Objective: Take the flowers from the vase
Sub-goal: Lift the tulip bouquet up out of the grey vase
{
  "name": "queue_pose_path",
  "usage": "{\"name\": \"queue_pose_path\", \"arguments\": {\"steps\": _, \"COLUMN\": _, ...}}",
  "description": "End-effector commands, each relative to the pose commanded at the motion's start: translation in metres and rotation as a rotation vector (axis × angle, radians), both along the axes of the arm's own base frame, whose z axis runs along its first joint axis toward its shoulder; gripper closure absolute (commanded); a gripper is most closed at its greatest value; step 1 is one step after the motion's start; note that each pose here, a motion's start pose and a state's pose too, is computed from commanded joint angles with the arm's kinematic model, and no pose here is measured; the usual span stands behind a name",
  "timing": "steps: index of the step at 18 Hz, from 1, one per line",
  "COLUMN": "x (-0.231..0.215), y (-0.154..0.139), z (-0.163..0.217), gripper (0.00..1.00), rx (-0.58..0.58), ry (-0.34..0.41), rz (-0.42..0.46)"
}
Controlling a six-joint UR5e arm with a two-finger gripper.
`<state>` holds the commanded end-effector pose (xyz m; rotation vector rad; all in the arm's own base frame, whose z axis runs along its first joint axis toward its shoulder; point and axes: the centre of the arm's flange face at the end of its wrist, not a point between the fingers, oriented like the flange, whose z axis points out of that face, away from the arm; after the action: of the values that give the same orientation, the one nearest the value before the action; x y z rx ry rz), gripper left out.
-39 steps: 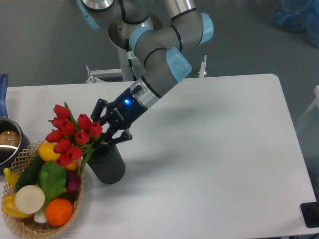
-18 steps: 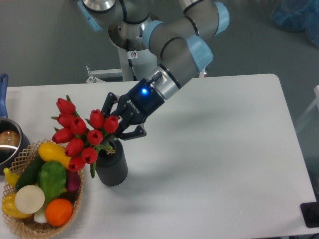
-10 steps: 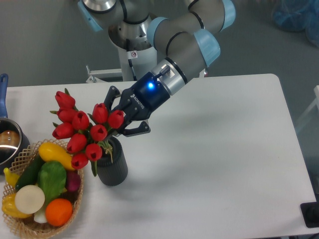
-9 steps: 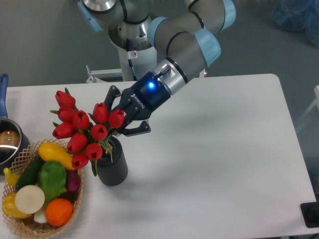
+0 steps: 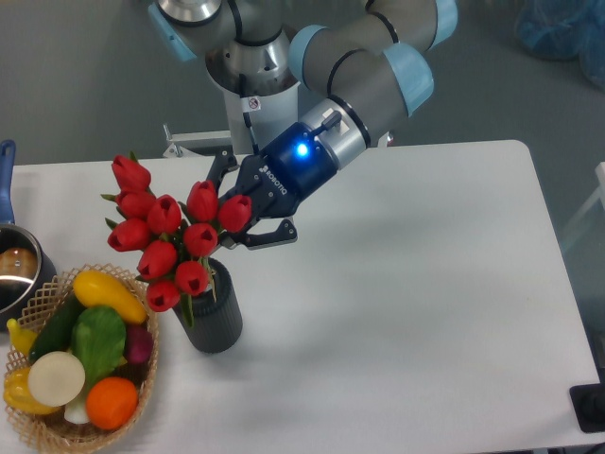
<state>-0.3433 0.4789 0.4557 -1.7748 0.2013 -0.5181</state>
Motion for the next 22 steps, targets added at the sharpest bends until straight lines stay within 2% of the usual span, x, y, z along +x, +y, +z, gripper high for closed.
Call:
{"name": "queue_pose_path", "arguments": {"steps": 10, "x": -0.017, "y": -0.010, "z": 0.028, "gripper": 0.68, "rx": 0.054, "ry": -0.089, "rz": 0.012}}
{"name": "queue_pose_path", "arguments": {"steps": 18, "x": -0.035, "y": -0.018, "z": 0.040, "gripper": 0.69, "rx": 0.071, "ry": -0.059, "rz": 0.037}}
{"name": "queue_pose_path", "arguments": {"steps": 19, "x": -0.041, "y": -0.021, "z": 0.041, "gripper": 0.70, "rx": 0.073, "ry": -0.054, "rz": 0.048}}
{"name": "queue_pose_path", "arguments": {"steps": 21, "x": -0.051, "y": -0.027, "z": 0.044, "gripper": 0.87, "rx": 0.077, "ry": -0.026, "rz": 0.067}}
{"name": "queue_pose_path", "arguments": {"steps": 22, "x": -0.058, "y": -0.031, "z": 0.044, "gripper": 0.91, "rx": 0.084, "ry": -0.008, "rz": 0.077}}
